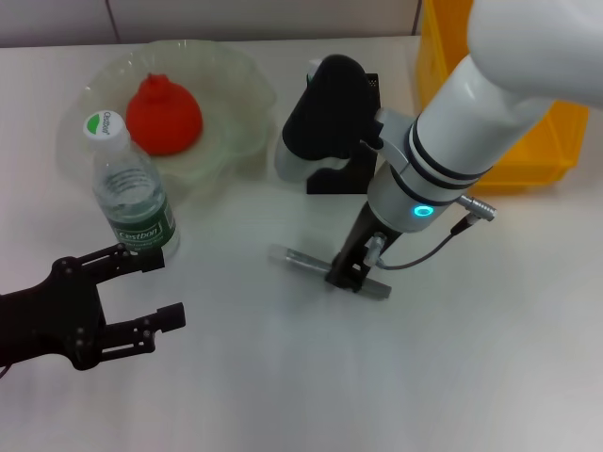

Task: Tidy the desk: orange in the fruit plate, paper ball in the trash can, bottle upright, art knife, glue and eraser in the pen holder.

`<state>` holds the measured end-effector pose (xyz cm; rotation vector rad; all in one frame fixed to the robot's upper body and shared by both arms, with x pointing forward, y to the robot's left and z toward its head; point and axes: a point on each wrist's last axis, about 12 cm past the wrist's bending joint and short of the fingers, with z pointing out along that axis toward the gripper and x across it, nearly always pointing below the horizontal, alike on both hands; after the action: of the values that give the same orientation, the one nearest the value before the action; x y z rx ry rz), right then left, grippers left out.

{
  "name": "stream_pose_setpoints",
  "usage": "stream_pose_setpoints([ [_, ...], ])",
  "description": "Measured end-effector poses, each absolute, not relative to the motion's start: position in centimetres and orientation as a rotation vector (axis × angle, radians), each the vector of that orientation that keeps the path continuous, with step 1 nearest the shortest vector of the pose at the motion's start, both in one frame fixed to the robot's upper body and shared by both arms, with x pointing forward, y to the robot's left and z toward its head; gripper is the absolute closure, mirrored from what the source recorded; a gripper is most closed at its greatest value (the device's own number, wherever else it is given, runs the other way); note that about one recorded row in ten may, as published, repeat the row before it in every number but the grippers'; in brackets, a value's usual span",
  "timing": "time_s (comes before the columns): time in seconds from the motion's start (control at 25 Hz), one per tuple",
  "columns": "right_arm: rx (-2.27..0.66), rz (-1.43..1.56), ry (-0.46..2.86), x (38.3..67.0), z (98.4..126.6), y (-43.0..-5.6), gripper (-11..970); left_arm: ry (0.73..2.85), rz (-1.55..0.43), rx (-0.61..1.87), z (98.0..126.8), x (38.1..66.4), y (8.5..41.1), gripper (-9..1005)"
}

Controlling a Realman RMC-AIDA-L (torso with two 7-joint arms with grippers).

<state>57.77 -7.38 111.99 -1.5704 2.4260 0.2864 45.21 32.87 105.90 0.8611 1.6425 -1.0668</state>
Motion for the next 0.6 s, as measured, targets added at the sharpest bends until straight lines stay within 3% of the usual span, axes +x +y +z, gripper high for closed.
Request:
stream_pose_setpoints([
  [0.2, -1.409, 0.456, 2.314, 57.9, 115.3, -9.2, 818, 1.643, -1.065, 0.856, 105.9, 45.1, 33.0, 194],
  [0.28, -1.273, 0.588, 2.245, 58.2, 117.0, -11.0, 819, 1.643, -1.065, 0.854, 105.9, 45.0, 33.0, 194],
  [0.32, -1.088, 0.777, 2.131, 58.7, 118.5, -13.8, 820, 1.643, -1.065, 0.854, 105.9, 45.0, 33.0, 194],
  [0.48, -0.814, 1.031, 1.876, 59.6, 119.9, -18.1, 822, 1.644, -1.063, 0.850, 105.8, 44.9, 33.1, 194],
  [0.52, -0.633, 1.161, 1.696, 60.3, 119.5, -20.9, 823, 1.644, -1.063, 0.850, 105.8, 44.9, 33.1, 194],
  [0.6, -0.474, 1.227, 1.594, 60.7, 117.7, -22.6, 824, 1.644, -1.063, 0.850, 105.8, 44.9, 33.1, 194],
])
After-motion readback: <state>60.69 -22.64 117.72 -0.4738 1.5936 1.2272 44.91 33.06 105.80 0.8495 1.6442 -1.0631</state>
